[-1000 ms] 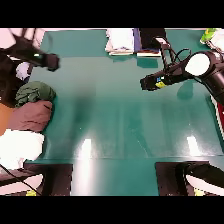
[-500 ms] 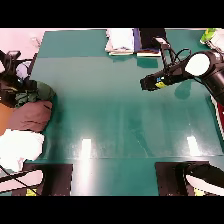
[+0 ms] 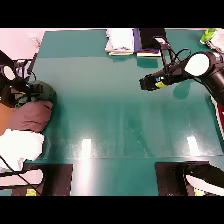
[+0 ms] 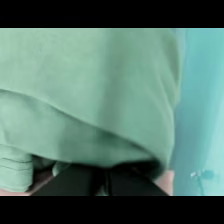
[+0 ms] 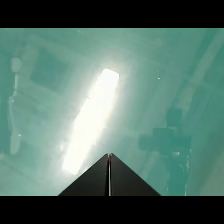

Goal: Fold the shirts.

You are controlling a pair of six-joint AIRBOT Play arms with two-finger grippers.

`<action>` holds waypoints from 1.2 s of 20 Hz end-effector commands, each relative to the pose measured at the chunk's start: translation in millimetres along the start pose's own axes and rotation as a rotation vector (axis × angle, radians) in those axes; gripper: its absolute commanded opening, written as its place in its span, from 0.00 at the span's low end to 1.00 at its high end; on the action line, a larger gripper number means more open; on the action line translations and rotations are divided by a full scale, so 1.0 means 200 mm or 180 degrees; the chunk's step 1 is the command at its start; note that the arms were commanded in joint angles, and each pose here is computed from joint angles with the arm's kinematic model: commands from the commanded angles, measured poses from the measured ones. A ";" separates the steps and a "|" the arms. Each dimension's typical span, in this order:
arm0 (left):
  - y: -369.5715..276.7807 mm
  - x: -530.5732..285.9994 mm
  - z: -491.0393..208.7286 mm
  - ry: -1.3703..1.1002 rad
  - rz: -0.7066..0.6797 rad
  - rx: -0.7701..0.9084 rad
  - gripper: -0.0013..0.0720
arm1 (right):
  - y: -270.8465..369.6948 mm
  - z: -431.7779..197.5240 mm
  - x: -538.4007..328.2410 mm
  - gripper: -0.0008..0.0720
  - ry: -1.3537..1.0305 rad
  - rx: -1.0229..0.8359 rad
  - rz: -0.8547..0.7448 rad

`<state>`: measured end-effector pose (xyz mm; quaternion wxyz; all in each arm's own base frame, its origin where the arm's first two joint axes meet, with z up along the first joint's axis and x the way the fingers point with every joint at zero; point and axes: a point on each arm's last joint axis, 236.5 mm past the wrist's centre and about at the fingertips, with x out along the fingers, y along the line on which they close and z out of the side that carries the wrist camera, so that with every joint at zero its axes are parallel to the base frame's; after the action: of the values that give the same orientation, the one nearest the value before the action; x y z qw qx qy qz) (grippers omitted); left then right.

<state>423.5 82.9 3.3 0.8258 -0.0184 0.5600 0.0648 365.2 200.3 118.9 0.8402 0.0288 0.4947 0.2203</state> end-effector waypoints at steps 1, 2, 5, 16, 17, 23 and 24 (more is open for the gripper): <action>-0.03 -0.26 0.19 -0.0358 -0.0056 0.0065 0.06 | 0.03 0.09 -0.08 0.04 -0.0197 -0.0039 0.0032; -0.05 -0.46 0.31 -0.0682 -0.0059 0.0120 0.06 | 0.06 0.15 -0.15 0.04 -0.0301 -0.0075 0.0047; -0.22 -1.18 0.52 -0.1738 -0.0145 0.0408 0.06 | 0.15 0.38 -0.44 0.04 -0.0801 -0.0202 0.0101; -1.53 -1.86 -0.06 -0.2078 -0.1773 0.2226 0.06 | 0.06 0.76 -1.26 0.04 -0.2075 -0.0163 -0.0111; -1.71 -1.81 -0.16 -0.1922 -0.1947 0.2470 0.06 | 0.03 0.76 -1.28 0.04 -0.2085 -0.0136 -0.0149; -2.51 -1.44 -0.69 -0.1329 -0.2617 0.3473 0.09 | -0.08 0.65 -1.19 0.04 -0.1880 0.0007 -0.0259; -2.55 -1.39 -0.70 -0.1299 -0.2613 0.3476 0.45 | -0.09 0.62 -1.16 0.04 -0.1825 0.0027 -0.0264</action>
<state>280.2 -408.3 227.5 0.7968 0.1921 0.2887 -0.4948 382.7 118.6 383.2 0.9567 0.0714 0.2211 0.1753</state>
